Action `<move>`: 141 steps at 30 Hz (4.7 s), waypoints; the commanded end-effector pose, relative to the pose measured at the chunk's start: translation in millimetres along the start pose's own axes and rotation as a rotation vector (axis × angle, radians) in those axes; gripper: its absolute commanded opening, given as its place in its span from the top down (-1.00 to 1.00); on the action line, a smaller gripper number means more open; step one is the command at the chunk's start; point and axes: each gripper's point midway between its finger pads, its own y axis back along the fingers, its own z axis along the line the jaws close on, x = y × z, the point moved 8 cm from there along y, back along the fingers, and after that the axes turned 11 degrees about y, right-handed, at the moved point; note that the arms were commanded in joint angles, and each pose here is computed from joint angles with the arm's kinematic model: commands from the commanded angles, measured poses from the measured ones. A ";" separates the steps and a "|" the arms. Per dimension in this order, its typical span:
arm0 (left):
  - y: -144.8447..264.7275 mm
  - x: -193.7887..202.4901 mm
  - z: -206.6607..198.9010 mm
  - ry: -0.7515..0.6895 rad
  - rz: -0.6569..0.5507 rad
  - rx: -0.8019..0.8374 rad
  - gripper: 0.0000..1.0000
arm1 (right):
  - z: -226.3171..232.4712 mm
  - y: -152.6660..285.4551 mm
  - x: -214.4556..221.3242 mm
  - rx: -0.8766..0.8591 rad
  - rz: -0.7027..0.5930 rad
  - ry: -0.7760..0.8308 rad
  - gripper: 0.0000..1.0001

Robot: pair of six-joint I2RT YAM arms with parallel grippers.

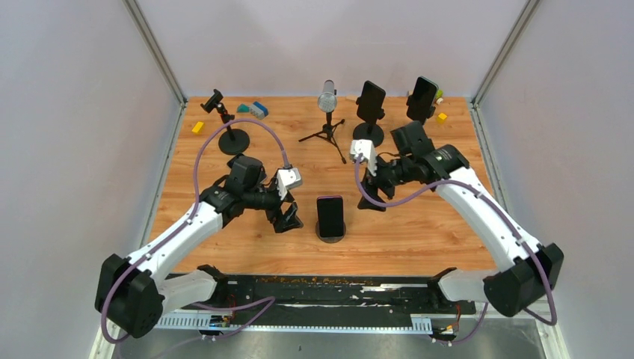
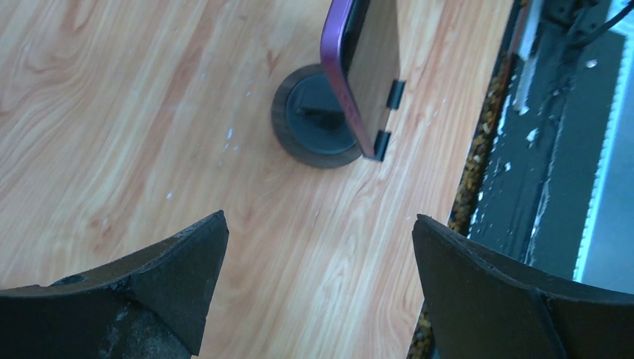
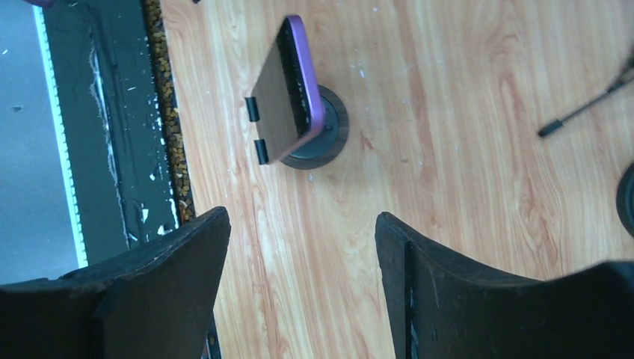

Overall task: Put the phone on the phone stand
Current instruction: Place the phone on the phone stand, then pick up the phone stand with the phone at the center of the board, then place the phone stand with the phone at the center of the board.

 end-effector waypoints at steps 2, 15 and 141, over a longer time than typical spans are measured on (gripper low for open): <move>-20.4 -23.9 -5.9 0.008 -0.125 0.202 -1.00 | -2.3 21.3 10.3 0.140 -0.179 -0.019 -0.45; -68.2 -33.8 4.5 0.110 -0.133 0.383 -0.97 | 3.3 29.6 45.5 0.199 -0.217 -0.098 -0.46; -5.1 -119.2 278.0 0.134 -0.084 0.085 1.00 | 0.3 11.6 68.7 0.160 -0.155 -0.149 -0.47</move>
